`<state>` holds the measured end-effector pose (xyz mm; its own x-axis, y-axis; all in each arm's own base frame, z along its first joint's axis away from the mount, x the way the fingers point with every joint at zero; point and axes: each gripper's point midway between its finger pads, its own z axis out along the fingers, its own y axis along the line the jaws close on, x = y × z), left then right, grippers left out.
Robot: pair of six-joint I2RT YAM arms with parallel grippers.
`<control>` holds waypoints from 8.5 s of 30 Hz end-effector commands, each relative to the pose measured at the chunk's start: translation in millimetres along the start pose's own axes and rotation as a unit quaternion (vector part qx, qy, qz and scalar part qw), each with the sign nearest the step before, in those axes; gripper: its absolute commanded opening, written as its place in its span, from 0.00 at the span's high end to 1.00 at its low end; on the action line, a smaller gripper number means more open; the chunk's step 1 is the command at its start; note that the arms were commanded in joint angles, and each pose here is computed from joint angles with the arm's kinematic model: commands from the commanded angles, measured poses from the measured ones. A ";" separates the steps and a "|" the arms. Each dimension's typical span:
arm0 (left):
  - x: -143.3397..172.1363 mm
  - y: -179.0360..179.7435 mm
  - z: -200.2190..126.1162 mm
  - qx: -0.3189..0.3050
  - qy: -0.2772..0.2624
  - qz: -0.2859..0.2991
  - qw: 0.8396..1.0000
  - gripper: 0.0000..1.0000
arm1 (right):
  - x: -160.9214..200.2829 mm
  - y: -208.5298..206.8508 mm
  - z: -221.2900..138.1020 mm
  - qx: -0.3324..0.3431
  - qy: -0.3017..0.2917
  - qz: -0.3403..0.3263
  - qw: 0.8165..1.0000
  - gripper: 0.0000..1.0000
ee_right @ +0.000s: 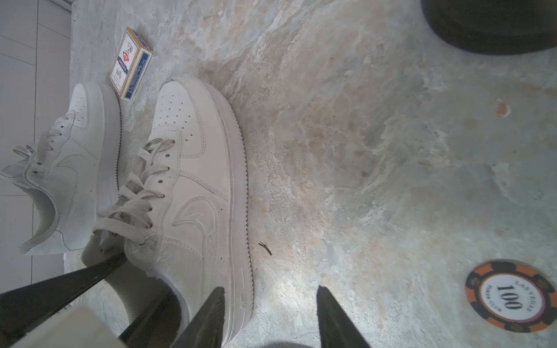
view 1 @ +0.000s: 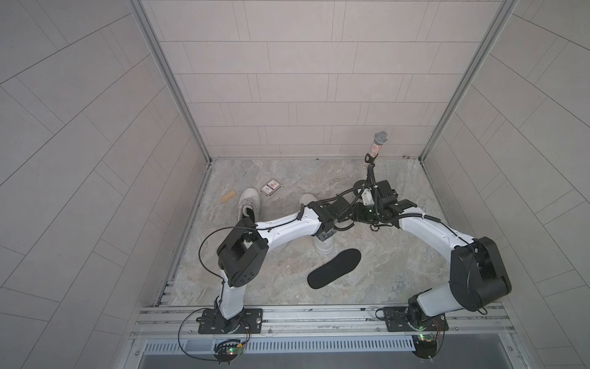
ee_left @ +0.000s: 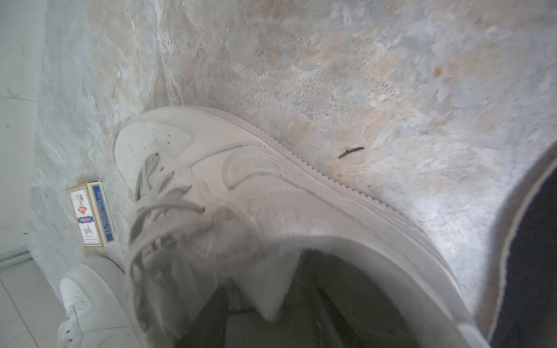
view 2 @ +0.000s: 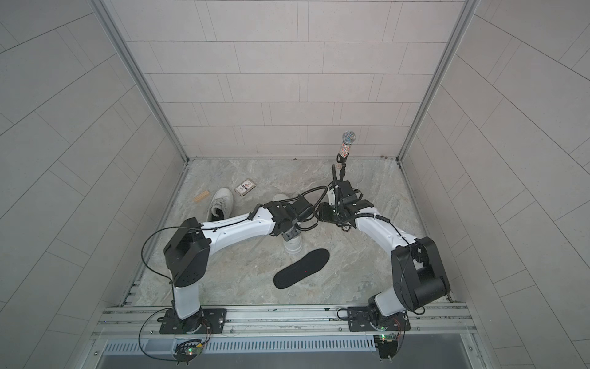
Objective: Insert the insole into the shoe
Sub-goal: Adjust the shoe at the center of the board, then pick up the insole from the center of the board.
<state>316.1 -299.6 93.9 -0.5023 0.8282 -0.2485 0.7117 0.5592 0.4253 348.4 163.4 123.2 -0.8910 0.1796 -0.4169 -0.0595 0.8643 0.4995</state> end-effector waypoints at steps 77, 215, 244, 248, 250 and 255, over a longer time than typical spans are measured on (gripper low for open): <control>101.5 126.9 39.3 0.093 0.004 -0.590 0.802 1.00 | 36.7 -28.5 8.0 0.220 -0.056 0.032 0.973 0.89; -77.4 43.1 -108.5 0.263 -0.266 -0.454 0.809 1.00 | -30.5 89.7 -73.3 -0.285 -0.113 0.061 0.950 0.89; -3.4 58.9 -124.7 0.323 -0.158 -0.018 0.933 0.25 | 74.6 110.9 -59.9 -0.166 -0.048 -0.363 0.916 1.00; 0.6 47.7 -120.8 0.347 -0.151 -0.012 0.926 0.28 | 68.1 118.8 -64.3 -0.166 -0.059 -0.380 0.908 1.00; 2.9 44.1 -118.2 0.355 -0.143 -0.012 0.924 0.30 | 63.7 122.4 -67.0 -0.165 -0.067 -0.385 0.906 1.00; 2.9 32.4 -125.8 0.383 -0.149 -0.008 0.912 0.43 | 61.8 130.3 -69.0 -0.172 -0.065 -0.402 0.897 1.00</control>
<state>291.9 -280.0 220.7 -0.4617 0.7107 -0.5308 0.8860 0.3989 -0.2365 253.7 250.9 206.4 -0.4977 -0.3319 -0.8013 -0.7796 0.5761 0.2456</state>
